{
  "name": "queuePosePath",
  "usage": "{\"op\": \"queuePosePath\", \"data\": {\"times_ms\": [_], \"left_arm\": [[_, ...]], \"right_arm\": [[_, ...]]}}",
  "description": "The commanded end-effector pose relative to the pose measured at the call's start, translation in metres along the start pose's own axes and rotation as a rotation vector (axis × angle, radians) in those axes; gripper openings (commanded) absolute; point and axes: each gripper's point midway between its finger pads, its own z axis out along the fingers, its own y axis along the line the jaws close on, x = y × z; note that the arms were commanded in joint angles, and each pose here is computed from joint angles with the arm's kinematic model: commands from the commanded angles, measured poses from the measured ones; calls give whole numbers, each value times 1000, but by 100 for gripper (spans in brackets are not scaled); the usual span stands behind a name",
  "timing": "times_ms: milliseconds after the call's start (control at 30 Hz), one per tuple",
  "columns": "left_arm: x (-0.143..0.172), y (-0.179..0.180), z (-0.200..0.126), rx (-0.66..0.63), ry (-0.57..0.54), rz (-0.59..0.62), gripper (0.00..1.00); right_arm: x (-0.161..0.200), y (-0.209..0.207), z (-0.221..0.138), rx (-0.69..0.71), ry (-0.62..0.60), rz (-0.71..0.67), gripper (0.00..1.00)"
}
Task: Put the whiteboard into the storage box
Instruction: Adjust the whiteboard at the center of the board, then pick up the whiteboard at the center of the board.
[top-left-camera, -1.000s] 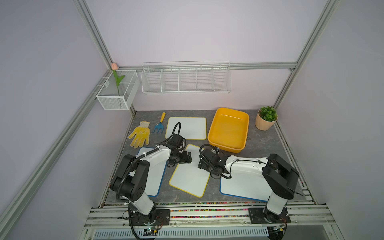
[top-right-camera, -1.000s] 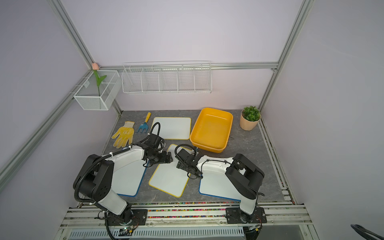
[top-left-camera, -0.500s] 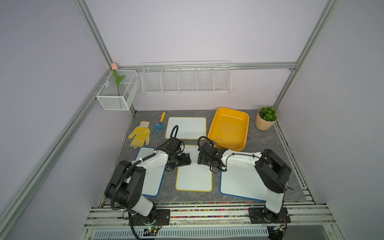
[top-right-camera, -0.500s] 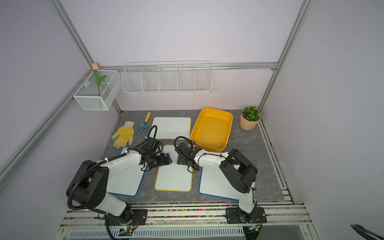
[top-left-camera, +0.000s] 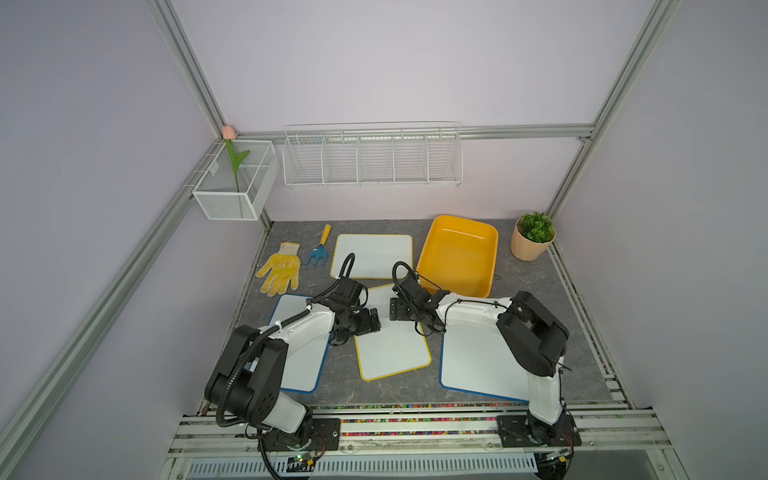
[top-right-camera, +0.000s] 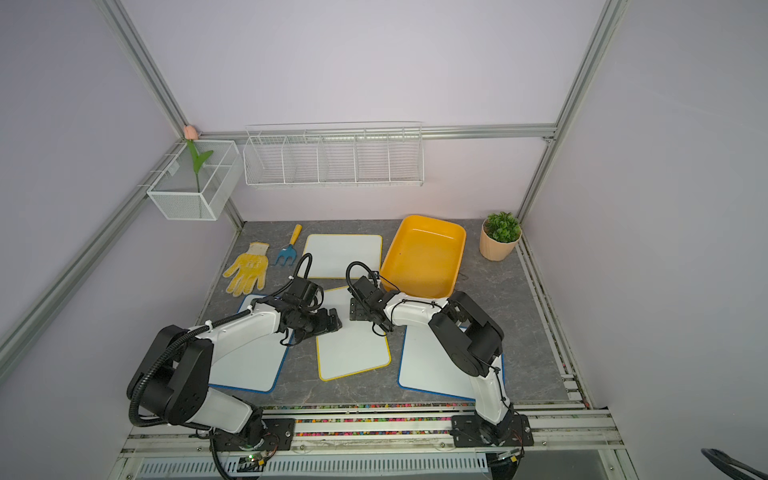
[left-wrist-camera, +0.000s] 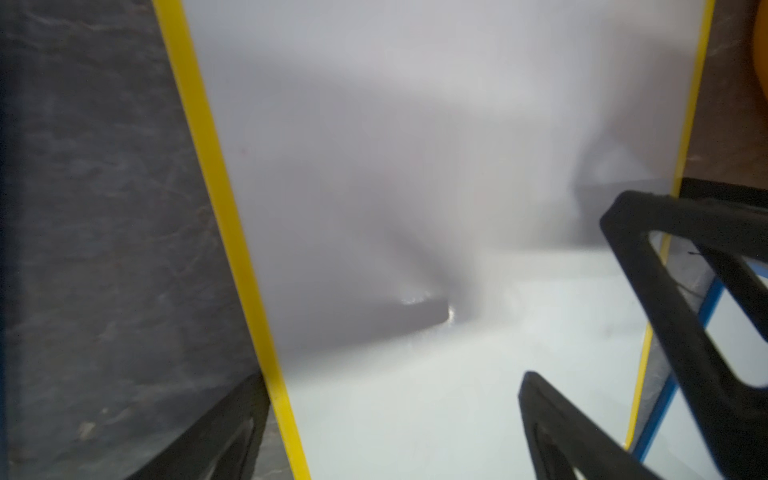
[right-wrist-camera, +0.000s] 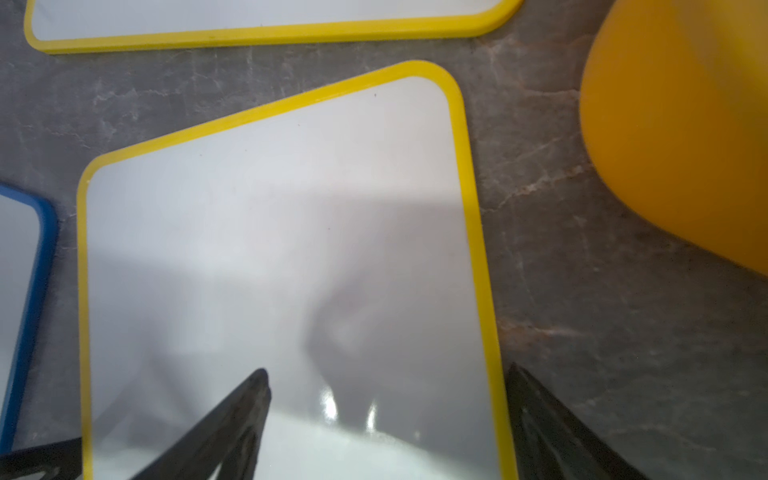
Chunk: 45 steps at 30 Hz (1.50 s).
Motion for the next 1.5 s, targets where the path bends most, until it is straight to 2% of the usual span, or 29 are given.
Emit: {"op": "queuePosePath", "data": {"times_ms": [0,267,500,633,800,967,1200,1467], "left_arm": [[3,-6,5,-4,27,-11,95],[-19,-3,-11,-54,-79,-51,95],[-35,-7,-25,-69,-147,-49,95],[-41,-4,-33,-74,-207,-60,93],[-43,11,-38,-152,-244,-95,100],[-37,29,-33,-263,-197,-167,99],[-29,35,-14,-285,-141,-197,99],[-28,38,-6,-299,-133,-239,99]], "right_arm": [[4,37,-5,-125,6,-62,89],[-16,33,-25,-166,-100,-98,89],[-29,27,-47,-221,-243,-116,89],[-25,14,-45,-157,-231,-124,89],[-11,1,-36,-90,-215,-119,89],[0,-8,-34,15,-217,-163,89],[16,-25,-26,126,-228,-203,89],[24,-32,-16,149,-227,-194,89]]}}
